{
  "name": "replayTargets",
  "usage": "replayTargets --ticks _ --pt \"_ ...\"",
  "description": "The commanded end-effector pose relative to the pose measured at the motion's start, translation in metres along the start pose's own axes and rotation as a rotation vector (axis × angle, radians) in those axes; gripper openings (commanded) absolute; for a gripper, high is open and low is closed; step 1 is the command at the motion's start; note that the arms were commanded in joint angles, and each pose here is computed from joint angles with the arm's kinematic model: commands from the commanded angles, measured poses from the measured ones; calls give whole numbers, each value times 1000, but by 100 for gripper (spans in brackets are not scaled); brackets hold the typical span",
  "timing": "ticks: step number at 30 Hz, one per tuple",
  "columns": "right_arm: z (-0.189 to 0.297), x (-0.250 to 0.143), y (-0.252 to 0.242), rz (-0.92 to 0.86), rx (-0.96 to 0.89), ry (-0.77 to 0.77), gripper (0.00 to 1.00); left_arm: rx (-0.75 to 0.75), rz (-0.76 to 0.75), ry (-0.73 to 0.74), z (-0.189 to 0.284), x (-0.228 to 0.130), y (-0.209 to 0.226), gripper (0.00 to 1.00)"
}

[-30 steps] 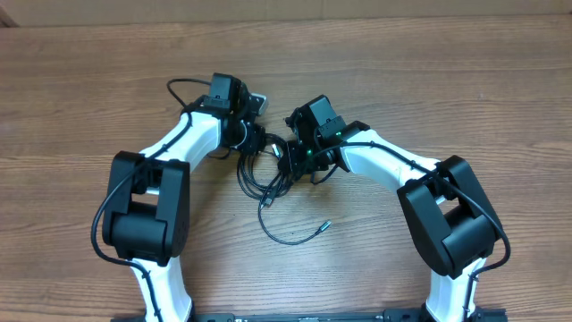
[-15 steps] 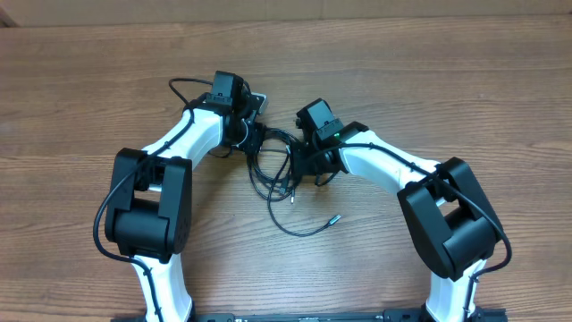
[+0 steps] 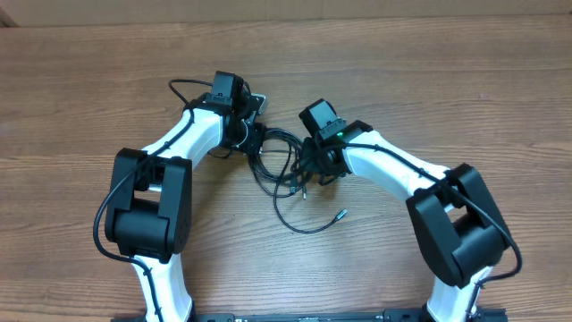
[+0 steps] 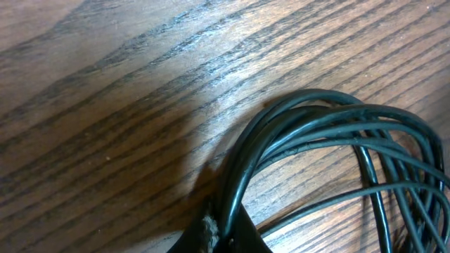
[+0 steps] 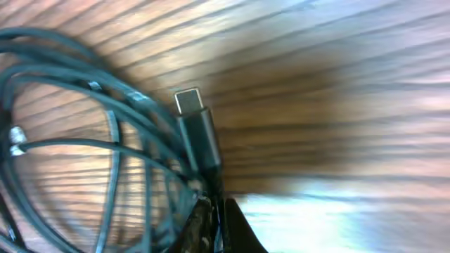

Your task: Untangle cables

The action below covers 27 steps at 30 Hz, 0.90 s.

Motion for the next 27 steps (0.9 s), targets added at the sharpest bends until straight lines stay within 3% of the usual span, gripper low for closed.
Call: replayTargets --ticks 1,10,21,25,27 --pt "24 7 -14 -35 -113 -90 4 9 51 55 -16 -8 11 4" --pt "16 -16 -25 -154 -164 11 4 -129 43 63 -14 -6 -2 4" --pt "1 -40 -35 -149 -185 76 5 -143 44 63 -14 -6 -3 4" --pt "1 -37 -36 -51 -166 84 12 -142 21 63 -14 -6 -3 4" --pt "9 -28 -29 57 -105 95 24 -143 21 62 -14 -6 -3 4"
Point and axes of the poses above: each gripper's point midway between its finger pads, its own z axis back along the fingers, its own y axis along the line the jaws close on, x = y × z, the point moved 8 cm from there along z, back along the fingers, and after that the axes turned 14 degrees about z, right-handed, at the moved point
